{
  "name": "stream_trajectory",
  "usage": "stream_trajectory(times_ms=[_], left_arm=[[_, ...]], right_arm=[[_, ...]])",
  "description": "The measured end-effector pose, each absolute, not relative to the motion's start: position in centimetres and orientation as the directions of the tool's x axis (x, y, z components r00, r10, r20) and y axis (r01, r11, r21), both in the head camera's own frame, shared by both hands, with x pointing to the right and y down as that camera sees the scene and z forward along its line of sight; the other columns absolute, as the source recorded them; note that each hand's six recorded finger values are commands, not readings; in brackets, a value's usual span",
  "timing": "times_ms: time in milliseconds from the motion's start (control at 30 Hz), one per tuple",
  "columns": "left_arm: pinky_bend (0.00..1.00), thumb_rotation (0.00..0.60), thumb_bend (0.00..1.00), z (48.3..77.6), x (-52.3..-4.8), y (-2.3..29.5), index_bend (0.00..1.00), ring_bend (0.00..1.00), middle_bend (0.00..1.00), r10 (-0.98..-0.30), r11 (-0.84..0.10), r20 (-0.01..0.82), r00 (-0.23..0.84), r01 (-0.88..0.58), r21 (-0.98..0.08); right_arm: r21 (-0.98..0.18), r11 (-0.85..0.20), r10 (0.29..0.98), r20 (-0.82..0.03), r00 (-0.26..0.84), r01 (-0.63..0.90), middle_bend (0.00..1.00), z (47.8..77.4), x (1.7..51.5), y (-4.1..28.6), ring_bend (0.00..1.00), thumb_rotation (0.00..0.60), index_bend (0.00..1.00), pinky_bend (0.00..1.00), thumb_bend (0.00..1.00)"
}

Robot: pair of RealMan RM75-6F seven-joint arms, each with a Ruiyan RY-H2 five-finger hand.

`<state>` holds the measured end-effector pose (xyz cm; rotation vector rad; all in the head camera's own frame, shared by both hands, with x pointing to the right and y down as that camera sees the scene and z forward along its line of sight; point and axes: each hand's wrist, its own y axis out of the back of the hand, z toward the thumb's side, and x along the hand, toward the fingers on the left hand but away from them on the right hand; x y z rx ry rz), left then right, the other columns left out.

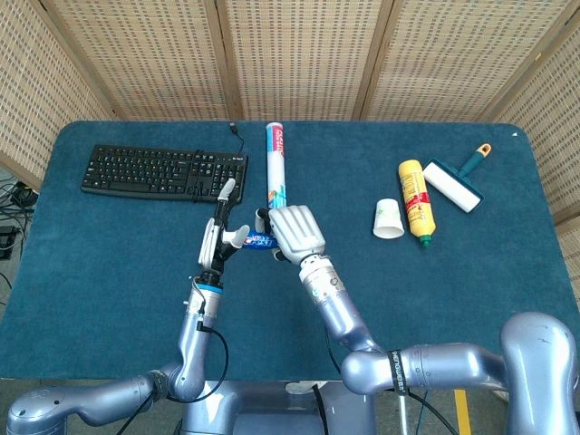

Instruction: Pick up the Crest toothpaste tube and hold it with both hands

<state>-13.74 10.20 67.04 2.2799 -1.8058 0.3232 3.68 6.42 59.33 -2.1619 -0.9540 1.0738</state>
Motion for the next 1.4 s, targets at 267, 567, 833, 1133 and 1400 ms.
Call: stream_trajectory(times_ms=[267,567,833,1133,1400], left_arm=[[0.00,0.243,0.00,66.5,-13.7,9.9,0.00,0.00,0.00,-0.931,-0.214,0.292,0.220,-0.975,0.054],[0.00,0.315,0.00,66.2,-13.3,9.8,0.00,0.00,0.00,-0.928,-0.221,0.294,0.228,-0.974,0.059],[0.00,0.312,0.00,66.2,-13.1,9.9,0.00,0.00,0.00,-0.924,-0.228,0.302,0.234,-0.972,0.054],[0.00,0.312,0.00,66.0,-13.0,9.9,0.00,0.00,0.00,-0.927,-0.224,0.292,0.237,-0.972,0.076],[0.00,0.315,0.00,65.4,-12.7,9.8,0.00,0.00,0.00,-0.927,-0.217,0.282,0.249,-0.966,0.139]], right_arm=[[-0.708,-0.608,0.781,-0.452,0.430,0.360,0.70,59.3,3.8,6.5,0.60,0.600,0.68,0.70,0.63],[-0.705,-0.607,0.782,-0.448,0.433,0.366,0.70,59.1,3.5,6.6,0.60,0.600,0.68,0.70,0.63],[-0.703,-0.606,0.785,-0.454,0.421,0.372,0.70,59.3,3.8,6.4,0.60,0.600,0.68,0.70,0.63],[-0.706,-0.604,0.787,-0.453,0.419,0.370,0.70,59.2,4.1,6.4,0.60,0.600,0.68,0.70,0.63],[-0.706,-0.605,0.786,-0.457,0.416,0.369,0.70,59.3,4.2,6.4,0.60,0.600,0.69,0.70,0.63]])
